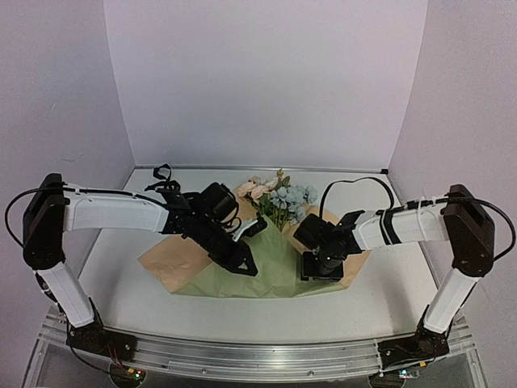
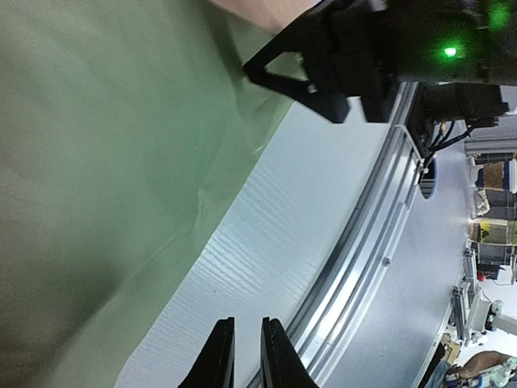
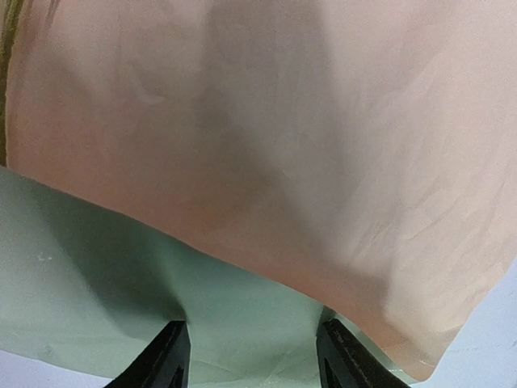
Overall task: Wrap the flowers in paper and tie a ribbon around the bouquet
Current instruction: Pick up the one-fourth-folded wrapping paper from the center of the board.
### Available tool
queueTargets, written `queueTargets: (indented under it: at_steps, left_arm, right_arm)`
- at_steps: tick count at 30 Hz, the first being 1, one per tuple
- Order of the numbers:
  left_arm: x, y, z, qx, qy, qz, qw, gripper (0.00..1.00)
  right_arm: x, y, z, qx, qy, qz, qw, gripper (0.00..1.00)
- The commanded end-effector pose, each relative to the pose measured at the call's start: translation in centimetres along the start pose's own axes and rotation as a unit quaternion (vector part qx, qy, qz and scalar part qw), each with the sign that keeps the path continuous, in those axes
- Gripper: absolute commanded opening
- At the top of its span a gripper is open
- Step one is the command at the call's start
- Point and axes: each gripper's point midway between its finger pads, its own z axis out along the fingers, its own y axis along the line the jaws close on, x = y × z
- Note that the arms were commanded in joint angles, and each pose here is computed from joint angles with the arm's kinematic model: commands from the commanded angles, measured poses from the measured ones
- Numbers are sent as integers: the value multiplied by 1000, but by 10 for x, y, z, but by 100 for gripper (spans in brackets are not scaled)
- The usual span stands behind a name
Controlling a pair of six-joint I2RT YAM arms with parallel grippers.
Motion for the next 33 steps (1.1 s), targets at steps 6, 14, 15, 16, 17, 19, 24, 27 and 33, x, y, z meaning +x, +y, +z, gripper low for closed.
queueTargets:
  at_steps: [6,14,15,16,17,19,24,27,33]
  left_arm:
    - [-4,84,44,-125,-1,-74,989,7]
    - [-8,104,54,-155,-8,-94,983,7]
    - [-7,104,55,-153,-6,-96,983,7]
    - [-5,104,55,-152,-4,-97,984,7]
    - [-3,106,55,-154,-2,-100,983,7]
    - [3,109,53,-161,-1,-105,981,7]
    - [17,119,44,-172,-7,-123,977,7]
    - [22,124,41,-170,-8,-131,977,7]
    - [25,121,42,-160,-7,-127,979,7]
  right_arm:
    - [-6,-2,-39,-5,-49,-36,998,61]
    - [17,8,-32,6,-32,-91,995,61]
    - [19,7,-28,11,-29,-92,995,61]
    - [20,6,-25,16,-26,-94,995,61]
    - [21,5,-22,20,-23,-95,995,61]
    - [23,2,-16,29,-19,-95,995,61]
    - [34,-9,-1,53,-2,-92,994,61]
    - [40,-20,4,68,4,-81,994,60]
    - [37,-42,-17,61,-19,-30,997,66]
